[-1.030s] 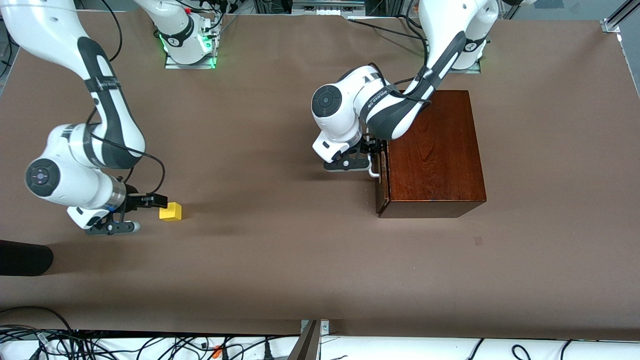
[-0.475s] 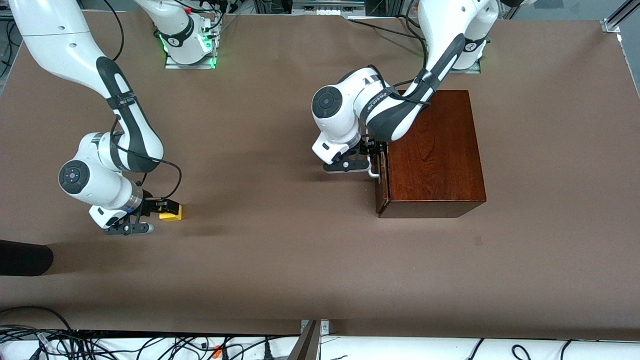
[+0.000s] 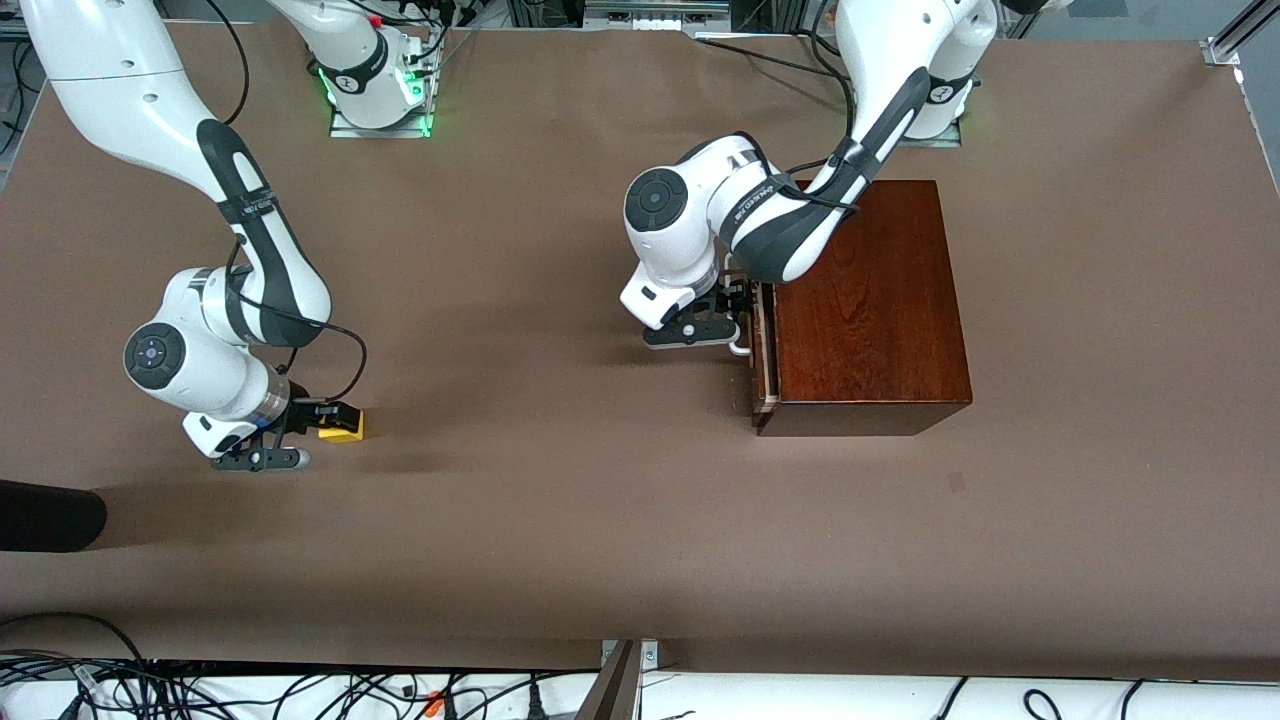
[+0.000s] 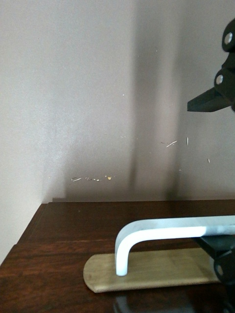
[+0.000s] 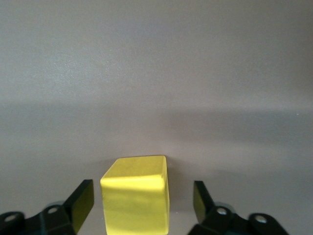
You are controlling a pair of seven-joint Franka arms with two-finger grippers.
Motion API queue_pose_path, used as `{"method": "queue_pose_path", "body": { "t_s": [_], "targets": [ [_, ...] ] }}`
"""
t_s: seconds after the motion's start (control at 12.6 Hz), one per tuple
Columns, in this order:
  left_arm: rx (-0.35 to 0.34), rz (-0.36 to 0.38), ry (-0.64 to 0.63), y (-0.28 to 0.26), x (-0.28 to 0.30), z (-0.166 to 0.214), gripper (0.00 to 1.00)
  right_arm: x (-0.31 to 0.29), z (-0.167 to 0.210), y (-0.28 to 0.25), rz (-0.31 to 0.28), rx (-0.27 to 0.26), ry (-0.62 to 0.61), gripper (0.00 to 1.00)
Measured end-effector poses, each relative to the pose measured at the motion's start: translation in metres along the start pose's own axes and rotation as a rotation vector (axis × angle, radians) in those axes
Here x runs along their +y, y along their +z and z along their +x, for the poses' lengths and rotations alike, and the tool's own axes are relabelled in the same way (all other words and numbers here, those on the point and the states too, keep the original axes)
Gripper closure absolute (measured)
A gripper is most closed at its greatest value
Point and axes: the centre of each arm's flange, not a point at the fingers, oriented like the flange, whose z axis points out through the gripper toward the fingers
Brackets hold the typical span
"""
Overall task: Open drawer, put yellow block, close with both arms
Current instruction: 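Pull the drawer open with the left gripper while the right gripper grasps the cube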
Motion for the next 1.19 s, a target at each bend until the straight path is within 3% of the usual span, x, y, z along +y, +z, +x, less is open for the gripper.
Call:
{"method": "queue_pose_path", "body": {
  "t_s": [0.95,1.19],
  "targets": [
    [0.036,-0.072,-0.012,-0.017,0.020,-0.006,0.00,0.000,-0.010,0.016,0.001,-0.033,0.000,0.17],
    [0.040,-0.078,-0.012,-0.019,0.024,-0.007,0.00,0.000,-0.010,0.016,0.001,-0.033,0.000,0.25]
  ]
}}
